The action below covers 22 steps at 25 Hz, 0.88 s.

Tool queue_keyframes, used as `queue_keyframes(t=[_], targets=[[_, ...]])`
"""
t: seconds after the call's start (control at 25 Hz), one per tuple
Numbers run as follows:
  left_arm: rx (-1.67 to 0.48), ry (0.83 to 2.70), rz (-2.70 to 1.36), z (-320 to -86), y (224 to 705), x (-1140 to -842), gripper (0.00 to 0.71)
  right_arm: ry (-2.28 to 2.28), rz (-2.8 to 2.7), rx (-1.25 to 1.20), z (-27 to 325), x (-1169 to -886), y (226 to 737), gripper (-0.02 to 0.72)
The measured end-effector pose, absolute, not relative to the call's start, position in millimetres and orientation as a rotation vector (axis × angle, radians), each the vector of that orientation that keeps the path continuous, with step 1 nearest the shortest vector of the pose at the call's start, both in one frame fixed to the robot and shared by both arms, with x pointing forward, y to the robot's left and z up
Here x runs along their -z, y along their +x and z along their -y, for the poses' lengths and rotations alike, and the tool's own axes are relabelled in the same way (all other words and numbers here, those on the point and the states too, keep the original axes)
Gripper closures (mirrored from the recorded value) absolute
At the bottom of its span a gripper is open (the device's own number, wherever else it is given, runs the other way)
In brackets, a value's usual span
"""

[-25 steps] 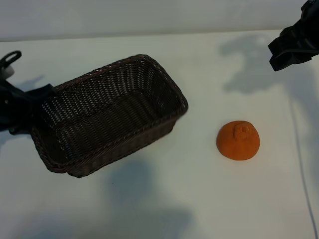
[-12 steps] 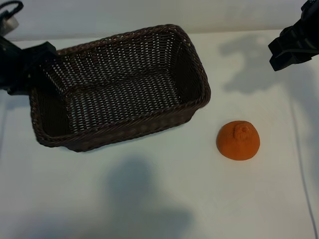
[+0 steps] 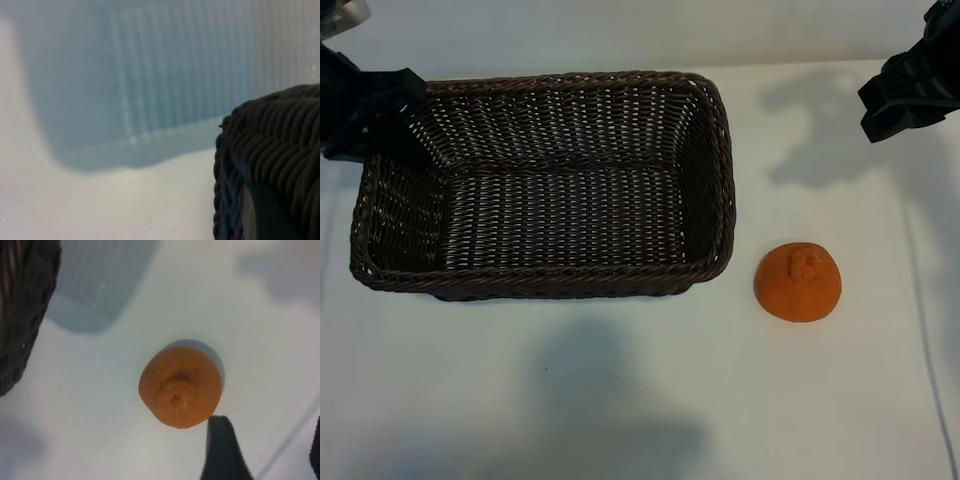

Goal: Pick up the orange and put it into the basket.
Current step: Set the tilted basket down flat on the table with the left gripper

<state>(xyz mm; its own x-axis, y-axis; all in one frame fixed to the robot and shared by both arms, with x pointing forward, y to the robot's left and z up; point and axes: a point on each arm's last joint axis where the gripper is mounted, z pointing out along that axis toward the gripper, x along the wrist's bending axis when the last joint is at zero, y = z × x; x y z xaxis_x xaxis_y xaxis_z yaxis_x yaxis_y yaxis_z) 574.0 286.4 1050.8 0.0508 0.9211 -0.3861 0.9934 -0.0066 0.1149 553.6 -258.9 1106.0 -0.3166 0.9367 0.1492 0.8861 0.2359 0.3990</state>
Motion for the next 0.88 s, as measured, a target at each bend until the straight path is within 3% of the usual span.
queue_keyframes(t=[0.48,0.88], targets=[[0.409,2.048,-1.936,-267,604,-990,0.541,1.765,-2.372,-0.646,258,-1106,554,0.282],[0.338,2.031,-1.916,-250,619,-968,0.541,1.767,-2.371,-0.653,258,-1106,554,0.282]])
